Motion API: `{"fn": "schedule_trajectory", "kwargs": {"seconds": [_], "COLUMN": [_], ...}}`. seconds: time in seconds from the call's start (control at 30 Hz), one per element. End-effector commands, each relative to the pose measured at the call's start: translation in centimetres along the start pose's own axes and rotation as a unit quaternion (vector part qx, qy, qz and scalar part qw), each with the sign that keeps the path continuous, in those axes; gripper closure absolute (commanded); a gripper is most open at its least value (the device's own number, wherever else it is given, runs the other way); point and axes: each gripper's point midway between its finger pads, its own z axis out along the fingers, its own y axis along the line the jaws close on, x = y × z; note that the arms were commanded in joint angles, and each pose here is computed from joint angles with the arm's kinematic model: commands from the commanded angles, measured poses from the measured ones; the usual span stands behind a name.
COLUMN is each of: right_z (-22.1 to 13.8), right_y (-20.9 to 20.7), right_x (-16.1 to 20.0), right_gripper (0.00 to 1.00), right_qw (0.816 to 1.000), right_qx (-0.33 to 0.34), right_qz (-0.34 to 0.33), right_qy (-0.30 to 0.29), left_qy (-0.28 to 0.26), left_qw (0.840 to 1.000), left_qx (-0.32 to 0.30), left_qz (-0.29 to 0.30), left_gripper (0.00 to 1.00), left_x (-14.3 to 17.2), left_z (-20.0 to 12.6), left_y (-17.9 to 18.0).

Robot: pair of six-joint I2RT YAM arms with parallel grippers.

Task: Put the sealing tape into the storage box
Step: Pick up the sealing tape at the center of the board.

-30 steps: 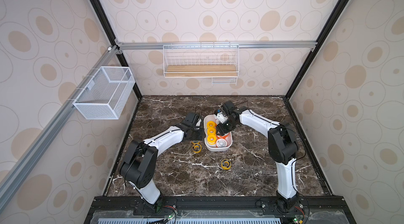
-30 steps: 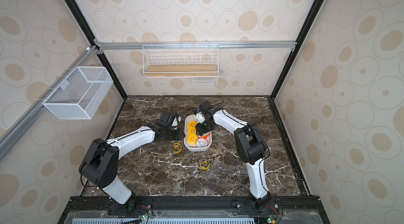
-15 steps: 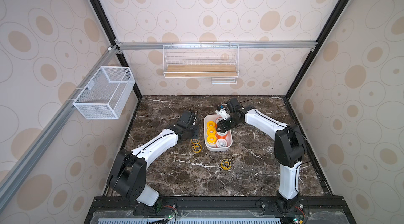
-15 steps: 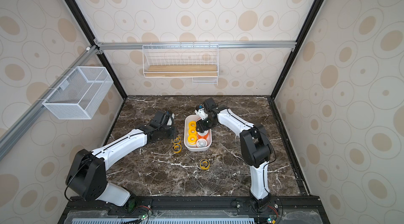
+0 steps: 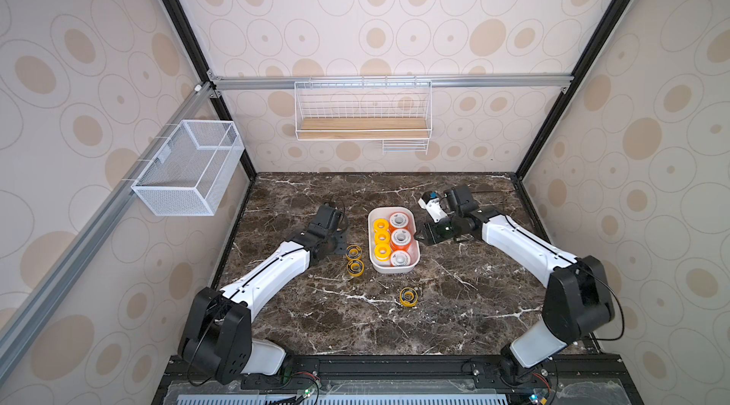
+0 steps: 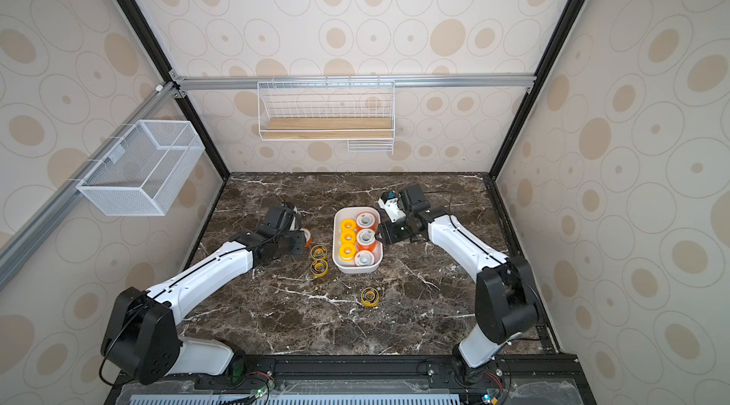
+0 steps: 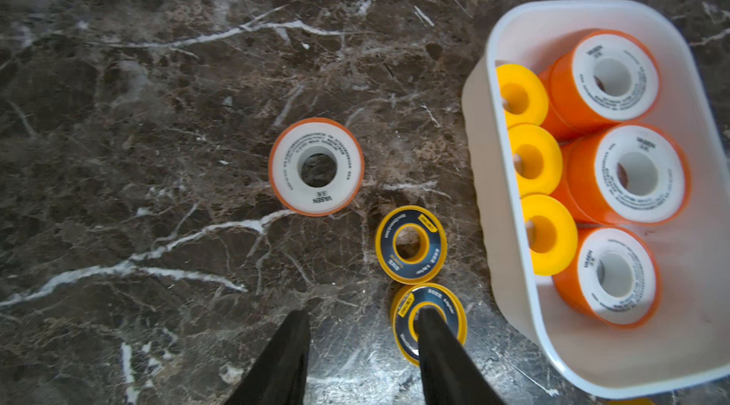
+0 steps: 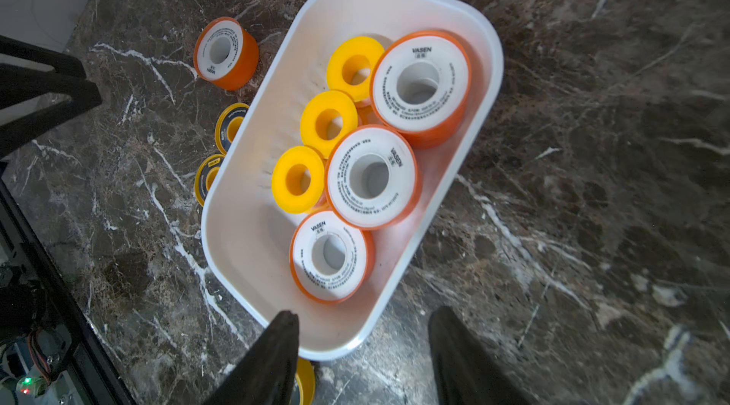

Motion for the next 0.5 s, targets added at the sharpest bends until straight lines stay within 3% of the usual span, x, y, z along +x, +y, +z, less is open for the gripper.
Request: {"fn": "schedule_trajectory", "kwargs": {"seconds": [0.0, 0.23, 0.47], "right_z": [-1.3, -2.6, -3.4], "right_y": [-0.8, -1.4, -0.7], "right_x": [1.0, 5.4, 7.9], "right_gripper": [0.42, 0.42, 0.42], "right_qw": [0.999, 0.999, 0.999], "right_qx": [0.004, 0.020, 0.014], "right_qz": [0.017, 0.027, 0.031], "right_qy": [-0.029, -0.039, -0.040], "left_qy": [0.001, 0.013, 0.027], "left_qw": [0.999, 0.998, 0.997], "left_qx": [-0.029, -0.034, -0.051], "left_qz": [-0.024, -0.057, -0.048], "left_gripper": [0.50, 0.42, 0.38], "left_x": [0.0, -0.6, -1.4], "left_z": [0.2, 1.5, 3.7], "left_y": [2.3, 4.2, 4.8]}}
